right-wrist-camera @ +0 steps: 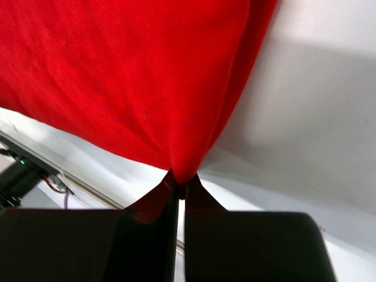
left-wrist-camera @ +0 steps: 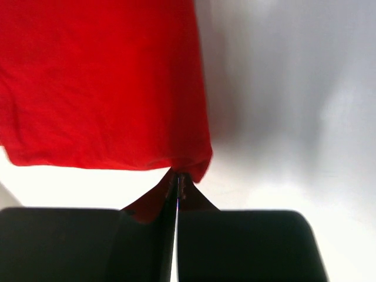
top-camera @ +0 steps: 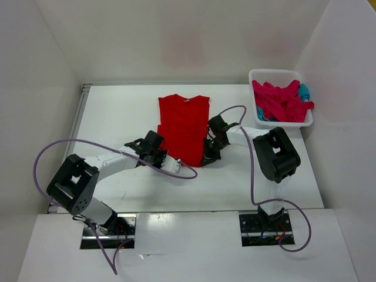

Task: Fold and stack the t-shirts
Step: Grab one side of the 2/3 rectangular tshirt with both arms

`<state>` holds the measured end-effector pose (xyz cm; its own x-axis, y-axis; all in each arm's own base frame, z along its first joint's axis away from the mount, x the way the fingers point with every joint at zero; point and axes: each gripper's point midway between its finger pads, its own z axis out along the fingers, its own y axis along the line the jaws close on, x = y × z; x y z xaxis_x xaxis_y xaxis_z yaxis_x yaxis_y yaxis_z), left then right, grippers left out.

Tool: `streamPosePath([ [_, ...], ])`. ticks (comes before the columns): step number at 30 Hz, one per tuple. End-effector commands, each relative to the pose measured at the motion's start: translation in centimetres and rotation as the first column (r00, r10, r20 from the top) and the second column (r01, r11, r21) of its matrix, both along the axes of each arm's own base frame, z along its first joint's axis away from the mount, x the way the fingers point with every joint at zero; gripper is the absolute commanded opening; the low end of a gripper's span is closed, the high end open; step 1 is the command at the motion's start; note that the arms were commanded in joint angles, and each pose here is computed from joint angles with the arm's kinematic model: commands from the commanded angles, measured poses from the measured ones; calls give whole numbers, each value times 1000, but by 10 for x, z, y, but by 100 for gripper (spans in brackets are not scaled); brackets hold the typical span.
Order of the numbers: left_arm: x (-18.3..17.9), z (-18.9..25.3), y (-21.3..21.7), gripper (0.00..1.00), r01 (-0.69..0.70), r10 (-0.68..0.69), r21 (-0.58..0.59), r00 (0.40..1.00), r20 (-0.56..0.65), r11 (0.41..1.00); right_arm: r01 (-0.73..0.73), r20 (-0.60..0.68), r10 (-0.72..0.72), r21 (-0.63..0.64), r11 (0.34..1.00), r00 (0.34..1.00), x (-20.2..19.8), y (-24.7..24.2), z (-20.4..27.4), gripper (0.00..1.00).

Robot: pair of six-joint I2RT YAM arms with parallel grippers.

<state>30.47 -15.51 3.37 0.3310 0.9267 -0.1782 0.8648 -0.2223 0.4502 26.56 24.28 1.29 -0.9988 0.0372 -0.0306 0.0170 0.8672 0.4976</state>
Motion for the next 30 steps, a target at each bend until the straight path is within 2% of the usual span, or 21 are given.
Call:
streamPosePath([
  [1, -34, 3, -1, 0, -25, 26, 9, 995, -96, 1000, -75, -32, 75, -8, 997, 997, -29, -9, 6, 0],
  [6, -83, 3, -6, 0, -75, 81, 37, 965, -248, 997, -106, -57, 105, -12, 994, 993, -62, -22, 31, 0],
  [11, -109, 13, -8, 0, -105, 113, 45, 940, -322, 994, -155, -61, 155, -4, 988, 986, -89, -21, 55, 0],
  [15, -130, 45, -9, 0, -130, 124, 13, 908, -401, 991, -178, -94, 176, -17, 984, 980, -115, -30, 78, 0],
  [18, -135, 70, -16, 0, -119, 98, -23, 899, -427, 993, -170, -63, 169, -3, 985, 984, -120, -33, 109, 0],
  [24, -105, 123, -49, 0, -153, 54, -202, 903, -427, 967, -152, 1, 152, 53, 987, 988, -109, -21, 150, 0],
  [27, -91, 126, -54, 0, -187, 75, -214, 892, -446, 959, -143, -16, 144, 52, 988, 990, -102, -22, 146, 0],
  [30, -72, 117, -51, 0, -240, 149, -164, 889, -434, 957, -118, -12, 119, 57, 991, 993, -84, -26, 143, 0],
])
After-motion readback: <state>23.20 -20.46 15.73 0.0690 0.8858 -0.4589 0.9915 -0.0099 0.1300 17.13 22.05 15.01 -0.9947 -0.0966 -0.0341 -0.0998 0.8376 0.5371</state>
